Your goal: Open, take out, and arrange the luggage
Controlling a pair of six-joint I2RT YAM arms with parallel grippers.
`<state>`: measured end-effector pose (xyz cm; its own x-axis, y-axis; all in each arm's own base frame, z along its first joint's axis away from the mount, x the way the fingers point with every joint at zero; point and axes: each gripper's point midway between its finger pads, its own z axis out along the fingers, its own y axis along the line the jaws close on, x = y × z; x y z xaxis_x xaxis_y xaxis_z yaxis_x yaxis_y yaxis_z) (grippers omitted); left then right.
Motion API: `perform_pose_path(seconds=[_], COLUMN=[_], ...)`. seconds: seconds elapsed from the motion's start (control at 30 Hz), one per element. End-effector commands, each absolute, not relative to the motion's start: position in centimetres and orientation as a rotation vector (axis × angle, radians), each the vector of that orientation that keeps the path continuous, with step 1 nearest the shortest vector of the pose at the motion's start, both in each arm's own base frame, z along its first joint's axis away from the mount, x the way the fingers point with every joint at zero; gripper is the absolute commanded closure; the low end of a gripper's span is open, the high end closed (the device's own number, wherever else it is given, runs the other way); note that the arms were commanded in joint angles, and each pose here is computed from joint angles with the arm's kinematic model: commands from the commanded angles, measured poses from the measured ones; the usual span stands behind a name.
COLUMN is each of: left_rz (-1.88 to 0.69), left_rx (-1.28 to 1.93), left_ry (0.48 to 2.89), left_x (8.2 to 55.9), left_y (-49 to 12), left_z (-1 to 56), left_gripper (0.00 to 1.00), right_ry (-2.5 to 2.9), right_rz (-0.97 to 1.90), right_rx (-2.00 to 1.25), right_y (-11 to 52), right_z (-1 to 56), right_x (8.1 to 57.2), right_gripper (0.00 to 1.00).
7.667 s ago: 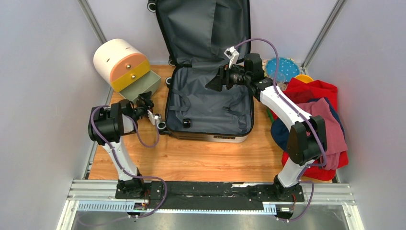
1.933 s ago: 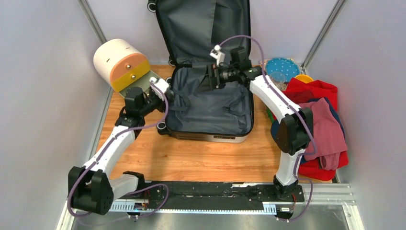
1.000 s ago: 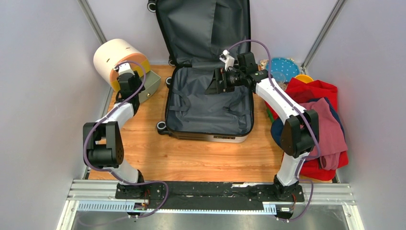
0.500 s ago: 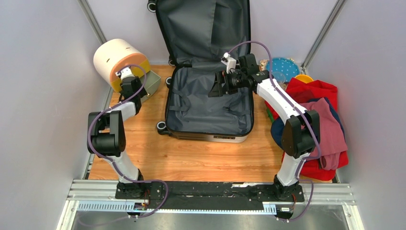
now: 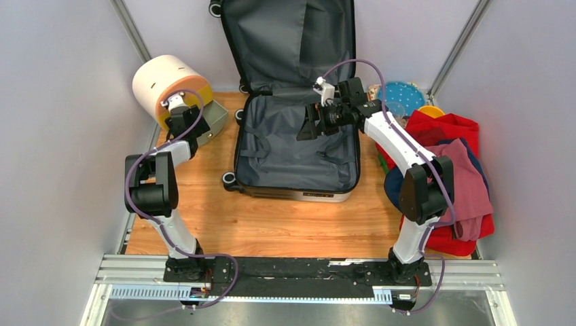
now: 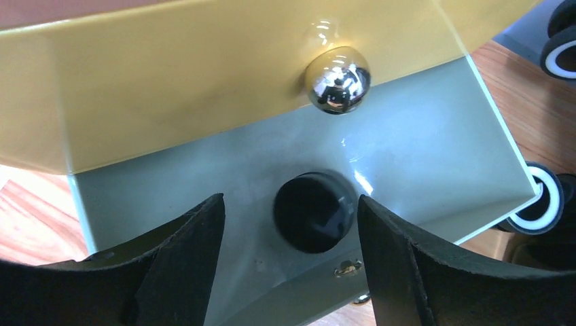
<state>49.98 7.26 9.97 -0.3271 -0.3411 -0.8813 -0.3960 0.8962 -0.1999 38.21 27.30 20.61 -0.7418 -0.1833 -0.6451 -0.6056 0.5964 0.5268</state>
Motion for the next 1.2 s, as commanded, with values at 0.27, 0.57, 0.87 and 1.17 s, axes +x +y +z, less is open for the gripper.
perform_pose_path(seconds=[0.27, 0.57, 0.87, 1.17], left_rz=[-0.089, -0.122, -0.198, -0.154], left_rx=[-0.255, -0.048, -0.02, -0.013], left_ry=[1.762, 1.814, 1.939, 2.027], left_x=[48.0, 43.7, 41.0, 41.4], left_y=[4.4, 2.6, 1.1, 1.8], left_z=[19.6, 19.0, 14.9, 10.6], left_gripper=[0.23, 0.37, 0.46, 0.46], right_ry=[2.263, 2.325, 2.407, 2.435], right_rz=[1.028, 1.008, 0.953, 0.71], right_rx=[-0.822, -1.046, -1.22, -1.25], right_y=[28.6, 33.5, 36.1, 32.6], right_z=[18.7, 13.5, 7.3, 4.8], right_x=[36.2, 33.8, 31.2, 31.7], right_gripper=[0.23, 0.57, 0.68, 0.65])
